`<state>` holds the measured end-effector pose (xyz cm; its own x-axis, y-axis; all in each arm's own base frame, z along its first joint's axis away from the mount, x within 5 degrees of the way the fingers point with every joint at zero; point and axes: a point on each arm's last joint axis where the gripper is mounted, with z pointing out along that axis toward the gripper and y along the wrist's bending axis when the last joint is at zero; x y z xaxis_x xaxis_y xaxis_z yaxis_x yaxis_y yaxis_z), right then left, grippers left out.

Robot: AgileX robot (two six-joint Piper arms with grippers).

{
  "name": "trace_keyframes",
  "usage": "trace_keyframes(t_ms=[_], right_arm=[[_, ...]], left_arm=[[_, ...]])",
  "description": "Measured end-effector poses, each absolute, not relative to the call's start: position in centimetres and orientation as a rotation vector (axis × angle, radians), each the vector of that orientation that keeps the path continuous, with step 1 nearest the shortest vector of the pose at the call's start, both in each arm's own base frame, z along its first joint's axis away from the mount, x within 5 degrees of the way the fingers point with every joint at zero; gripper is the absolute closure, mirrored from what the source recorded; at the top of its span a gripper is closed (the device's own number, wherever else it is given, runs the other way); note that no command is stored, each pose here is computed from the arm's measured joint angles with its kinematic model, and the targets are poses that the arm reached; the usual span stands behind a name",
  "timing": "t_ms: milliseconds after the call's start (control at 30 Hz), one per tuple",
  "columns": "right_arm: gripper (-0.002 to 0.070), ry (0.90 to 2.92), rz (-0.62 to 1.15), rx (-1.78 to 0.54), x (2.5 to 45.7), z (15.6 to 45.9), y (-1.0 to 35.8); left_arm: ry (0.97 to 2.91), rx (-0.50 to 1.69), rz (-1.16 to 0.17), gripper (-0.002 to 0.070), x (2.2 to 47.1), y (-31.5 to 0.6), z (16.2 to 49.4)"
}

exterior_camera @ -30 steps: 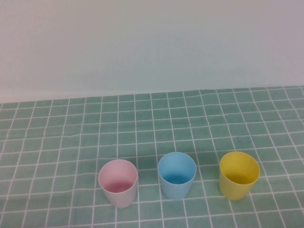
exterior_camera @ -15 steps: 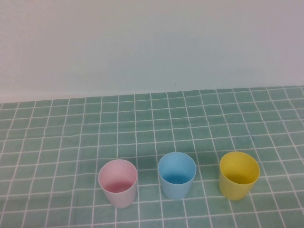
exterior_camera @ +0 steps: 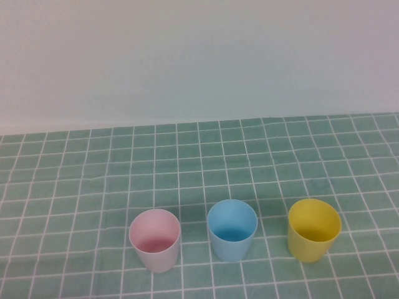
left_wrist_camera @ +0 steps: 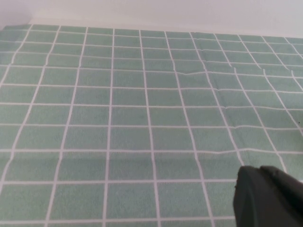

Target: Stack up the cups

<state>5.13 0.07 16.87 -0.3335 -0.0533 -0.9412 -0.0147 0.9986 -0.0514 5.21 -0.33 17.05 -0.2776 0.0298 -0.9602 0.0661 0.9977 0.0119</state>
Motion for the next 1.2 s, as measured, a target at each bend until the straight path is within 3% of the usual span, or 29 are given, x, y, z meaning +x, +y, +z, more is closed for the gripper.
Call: trace_keyframes(t_ms=[733, 1200], right_arm=[[0.0678, 1.909, -0.055, -0.058, 5.1, 16.9, 0.0], [0.0678, 1.653, -0.068, -0.038, 5.6, 19.0, -0.1]], left_arm=[[1.845, 0.069, -0.035, 0.0676, 5.2, -0.3, 17.1], [1.53, 0.059, -0.038, 0.0676, 5.6, -0.3, 20.0]])
